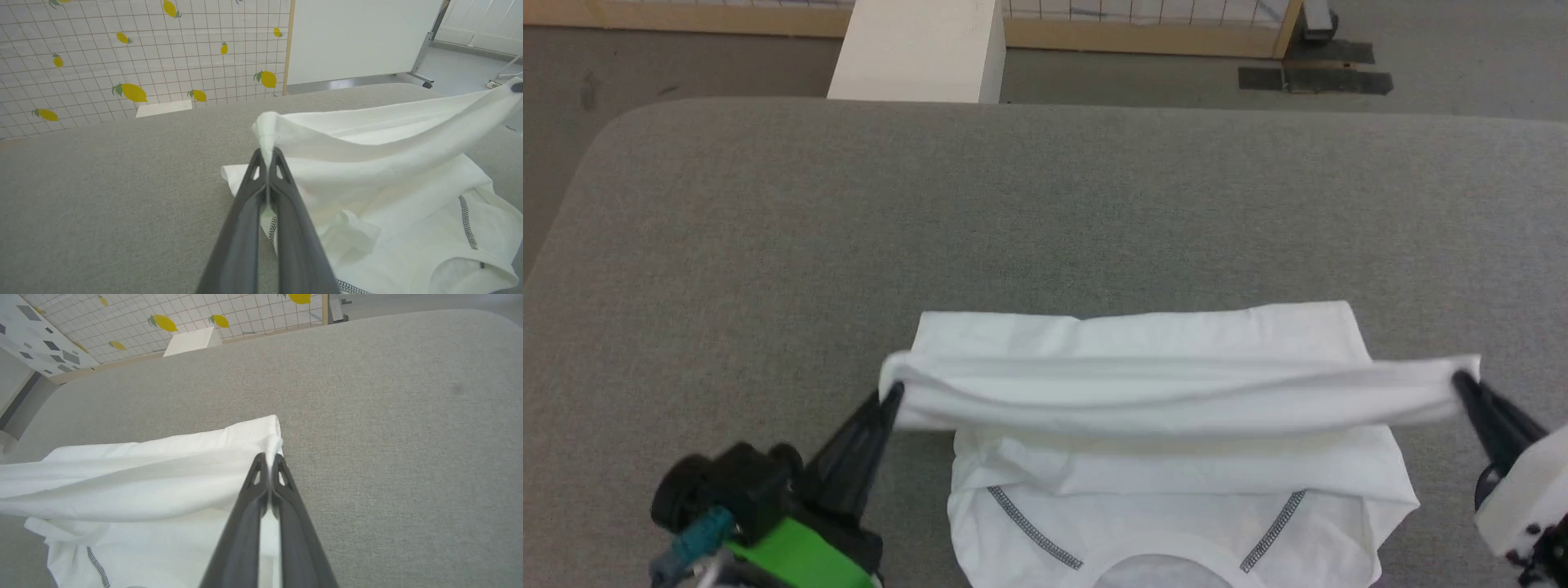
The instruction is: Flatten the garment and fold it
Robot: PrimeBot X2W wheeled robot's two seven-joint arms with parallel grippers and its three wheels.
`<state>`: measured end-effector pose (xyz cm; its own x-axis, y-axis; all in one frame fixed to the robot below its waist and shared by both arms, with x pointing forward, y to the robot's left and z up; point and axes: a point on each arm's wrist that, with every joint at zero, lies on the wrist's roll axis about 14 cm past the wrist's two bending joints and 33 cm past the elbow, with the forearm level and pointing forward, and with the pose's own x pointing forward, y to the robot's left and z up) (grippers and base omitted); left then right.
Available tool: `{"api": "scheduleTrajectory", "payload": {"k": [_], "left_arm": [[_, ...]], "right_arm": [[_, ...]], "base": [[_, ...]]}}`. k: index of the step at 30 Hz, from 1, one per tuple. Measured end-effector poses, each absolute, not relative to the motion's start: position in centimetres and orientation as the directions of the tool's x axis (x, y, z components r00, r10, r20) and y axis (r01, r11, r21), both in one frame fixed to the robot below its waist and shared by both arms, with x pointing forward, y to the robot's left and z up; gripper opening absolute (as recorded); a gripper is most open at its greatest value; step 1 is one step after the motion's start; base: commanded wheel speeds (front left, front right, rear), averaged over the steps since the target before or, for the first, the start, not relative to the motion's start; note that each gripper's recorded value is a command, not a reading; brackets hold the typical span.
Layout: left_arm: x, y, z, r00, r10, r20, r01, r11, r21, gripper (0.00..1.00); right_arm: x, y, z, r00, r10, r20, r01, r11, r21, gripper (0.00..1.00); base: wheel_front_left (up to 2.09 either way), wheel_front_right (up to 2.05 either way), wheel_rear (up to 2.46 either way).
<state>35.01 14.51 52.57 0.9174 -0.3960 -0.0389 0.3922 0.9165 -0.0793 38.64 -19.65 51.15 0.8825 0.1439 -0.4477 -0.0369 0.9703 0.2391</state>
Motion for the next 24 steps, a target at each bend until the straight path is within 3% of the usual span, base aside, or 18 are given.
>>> {"api": "scheduleTrajectory", "payload": {"k": [6, 9, 19, 20, 21, 22, 23, 24], "left_arm": [[30.8, 12.9, 49.8, 0.907, -0.403, -0.124, 0.384, 0.910, -0.154, 0.00], [29.1, 12.2, 48.3, 0.892, -0.419, -0.168, 0.391, 0.904, -0.176, 0.00], [24.7, 11.1, 41.5, 0.779, -0.512, -0.361, 0.487, 0.858, -0.166, 0.00], [24.5, 11.0, 41.0, 0.773, -0.514, -0.373, 0.487, 0.857, -0.171, 0.09], [24.3, 10.9, 40.6, 0.768, -0.513, -0.383, 0.484, 0.857, -0.178, 0.26], [24.1, 10.9, 40.3, 0.764, -0.513, -0.391, 0.482, 0.857, -0.183, 0.60], [24.1, 10.8, 40.1, 0.765, -0.510, -0.394, 0.475, 0.859, -0.189, 0.85], [24.2, 10.8, 40.0, 0.769, -0.504, -0.393, 0.466, 0.863, -0.196, 1.00]], "right_arm": [[32.7, -20.9, 47.5, 0.831, 0.135, -0.540, 0.044, 0.951, 0.306, 0.00], [30.5, -21.6, 46.1, 0.809, 0.096, -0.580, 0.081, 0.959, 0.272, 0.00], [28.4, -20.8, 42.3, 0.770, 0.074, -0.634, 0.072, 0.977, 0.202, 0.00], [28.3, -20.6, 42.0, 0.767, 0.077, -0.638, 0.071, 0.976, 0.204, 0.32], [28.2, -20.5, 41.7, 0.765, 0.079, -0.640, 0.071, 0.976, 0.205, 0.48], [28.3, -20.5, 41.6, 0.766, 0.079, -0.637, 0.069, 0.976, 0.205, 1.00], [28.2, -20.4, 41.5, 0.766, 0.080, -0.638, 0.067, 0.977, 0.203, 1.00], [28.2, -20.4, 41.5, 0.765, 0.081, -0.639, 0.066, 0.977, 0.203, 1.00]], "base": [[0.00, 0.00, 0.00], [0.00, 0.00, 0.00], [0.00, 0.00, 0.00], [0.00, 0.00, 0.00], [0.00, 0.00, 0.00], [0.00, 0.00, 0.00], [0.00, 0.00, 0.00], [0.00, 0.00, 0.00]]}}
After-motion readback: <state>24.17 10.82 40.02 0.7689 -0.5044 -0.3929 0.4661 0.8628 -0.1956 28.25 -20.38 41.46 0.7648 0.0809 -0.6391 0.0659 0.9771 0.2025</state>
